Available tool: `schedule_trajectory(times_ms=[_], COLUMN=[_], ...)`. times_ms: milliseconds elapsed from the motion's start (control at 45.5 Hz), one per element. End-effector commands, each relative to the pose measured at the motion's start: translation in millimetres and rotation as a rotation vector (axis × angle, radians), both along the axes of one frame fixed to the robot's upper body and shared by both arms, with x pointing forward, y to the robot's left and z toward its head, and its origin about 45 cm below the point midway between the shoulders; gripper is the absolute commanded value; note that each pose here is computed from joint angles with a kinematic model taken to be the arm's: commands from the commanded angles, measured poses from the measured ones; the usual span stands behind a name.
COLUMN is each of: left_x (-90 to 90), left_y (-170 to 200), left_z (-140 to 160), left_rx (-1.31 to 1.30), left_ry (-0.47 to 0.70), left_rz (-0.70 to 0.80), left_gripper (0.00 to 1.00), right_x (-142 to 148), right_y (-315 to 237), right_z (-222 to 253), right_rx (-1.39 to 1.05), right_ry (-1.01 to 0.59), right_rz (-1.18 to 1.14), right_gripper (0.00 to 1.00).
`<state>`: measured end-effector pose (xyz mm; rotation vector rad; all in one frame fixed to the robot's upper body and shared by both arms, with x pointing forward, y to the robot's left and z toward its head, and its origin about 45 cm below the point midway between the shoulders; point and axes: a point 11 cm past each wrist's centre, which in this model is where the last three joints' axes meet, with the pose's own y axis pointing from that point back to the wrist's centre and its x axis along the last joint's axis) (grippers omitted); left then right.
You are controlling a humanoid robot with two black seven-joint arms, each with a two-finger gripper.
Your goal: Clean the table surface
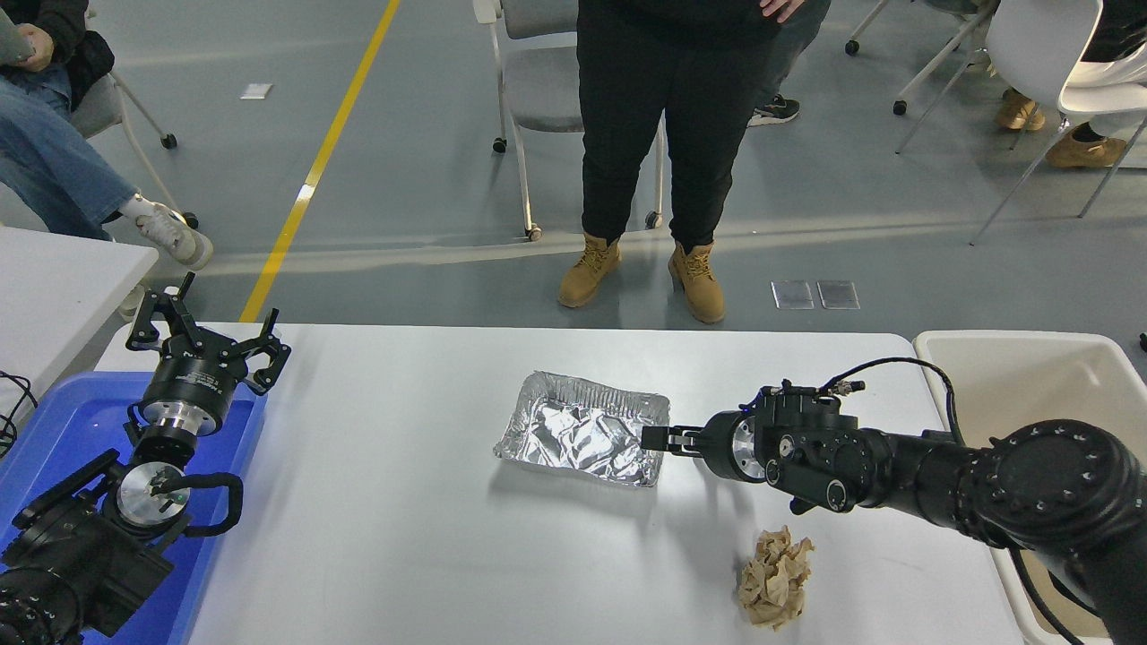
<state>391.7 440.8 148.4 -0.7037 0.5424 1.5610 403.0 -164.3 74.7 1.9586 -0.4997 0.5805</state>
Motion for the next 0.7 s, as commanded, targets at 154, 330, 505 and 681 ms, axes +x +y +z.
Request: schedule_trajectory(times_ms=[154, 330, 505, 681], left_x=[-0.1, 0.1, 0.1, 0.1], left_y=[0.1, -0.3, -0.3, -0.3], left_z=[-0.1, 0.1, 0.1, 0.1], left_rx=[0.0, 0.0, 0.0, 0.0], left_ry=[0.0, -0.001, -0.001, -0.001], left_rz=[0.0, -0.001, -0.001, -0.001], left_gripper=[1.0, 1.0, 1.0, 1.0], right_x=[-5.0, -5.7, -8.2, -11.9], right_y=[-0.8, -1.8, -2.1, -2.1], right_z=[-5.2, -6.1, -8.5, -11.7], right_rx=[0.0, -0.01, -0.039, -0.035], right_ry=[0.011, 0.011, 0.005, 0.024], right_rz=[0.006, 0.013, 0.055, 0.061], right_gripper=[0.76, 0.72, 0.5, 0.3])
